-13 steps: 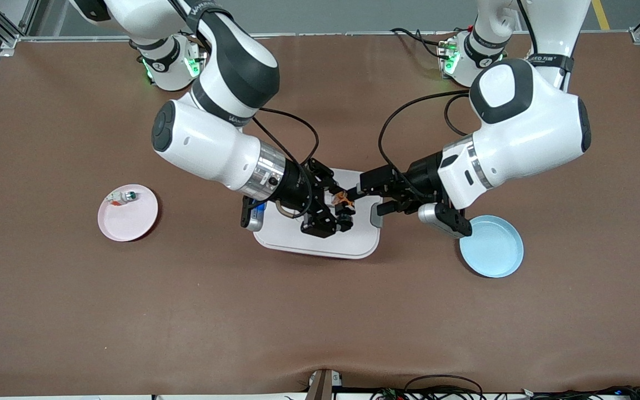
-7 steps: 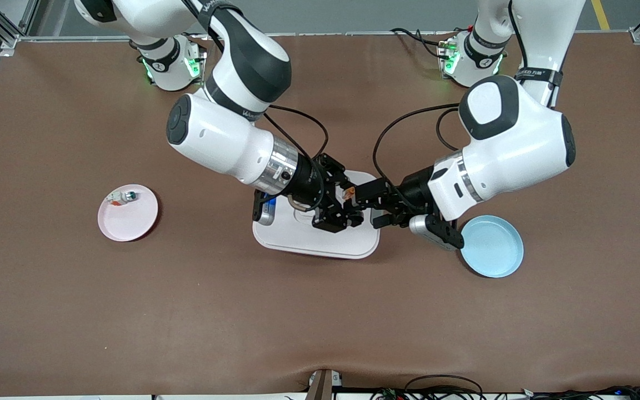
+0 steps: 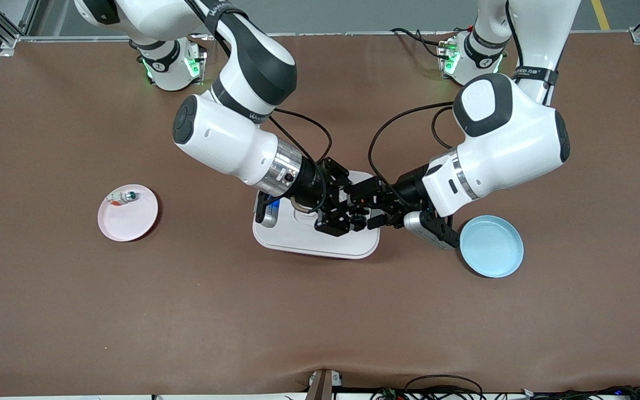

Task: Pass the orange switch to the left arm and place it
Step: 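Grasp the orange switch with the left gripper from the right gripper, then open the right gripper and withdraw it while the left gripper pulls back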

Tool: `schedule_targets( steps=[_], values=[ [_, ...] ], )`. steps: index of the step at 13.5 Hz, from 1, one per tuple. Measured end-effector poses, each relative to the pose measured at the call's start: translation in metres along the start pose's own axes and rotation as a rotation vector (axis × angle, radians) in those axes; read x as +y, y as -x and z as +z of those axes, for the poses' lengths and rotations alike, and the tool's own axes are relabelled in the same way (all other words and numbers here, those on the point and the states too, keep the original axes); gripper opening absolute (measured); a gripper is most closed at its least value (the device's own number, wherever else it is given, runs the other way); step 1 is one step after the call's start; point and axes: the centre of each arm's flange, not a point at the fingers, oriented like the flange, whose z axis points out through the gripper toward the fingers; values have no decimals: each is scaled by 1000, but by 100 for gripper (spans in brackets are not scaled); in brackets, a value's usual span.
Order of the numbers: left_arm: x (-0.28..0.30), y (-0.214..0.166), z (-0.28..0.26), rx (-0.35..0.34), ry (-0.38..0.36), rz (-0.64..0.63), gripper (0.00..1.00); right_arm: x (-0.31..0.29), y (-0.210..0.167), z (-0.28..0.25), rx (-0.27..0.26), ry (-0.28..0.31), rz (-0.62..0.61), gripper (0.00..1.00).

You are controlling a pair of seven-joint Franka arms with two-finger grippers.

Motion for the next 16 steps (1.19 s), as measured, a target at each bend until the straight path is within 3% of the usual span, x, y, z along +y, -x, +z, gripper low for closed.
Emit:
schedule_targets(
  steps=[1, 4, 11, 12, 14, 16],
  values=[
    [0, 0, 0, 0, 0, 11, 63, 0, 0, 2, -1, -6, -1, 73],
    [-6, -3, -1, 6, -6, 20, 38, -1, 2, 2, -7, -23, -3, 73],
    [-8, -3, -1, 5, -8, 18, 38, -1, 1, 5, -6, -26, -3, 73],
    [-8, -3, 0, 5, -7, 19, 38, 0, 1, 6, -2, -26, -8, 78],
    [-6, -2, 0, 3, -5, 22, 38, -1, -1, 7, 12, -29, -17, 99],
    [-6, -4, -2, 7, -4, 22, 38, -4, -6, 6, 23, -31, -28, 100]
  ],
)
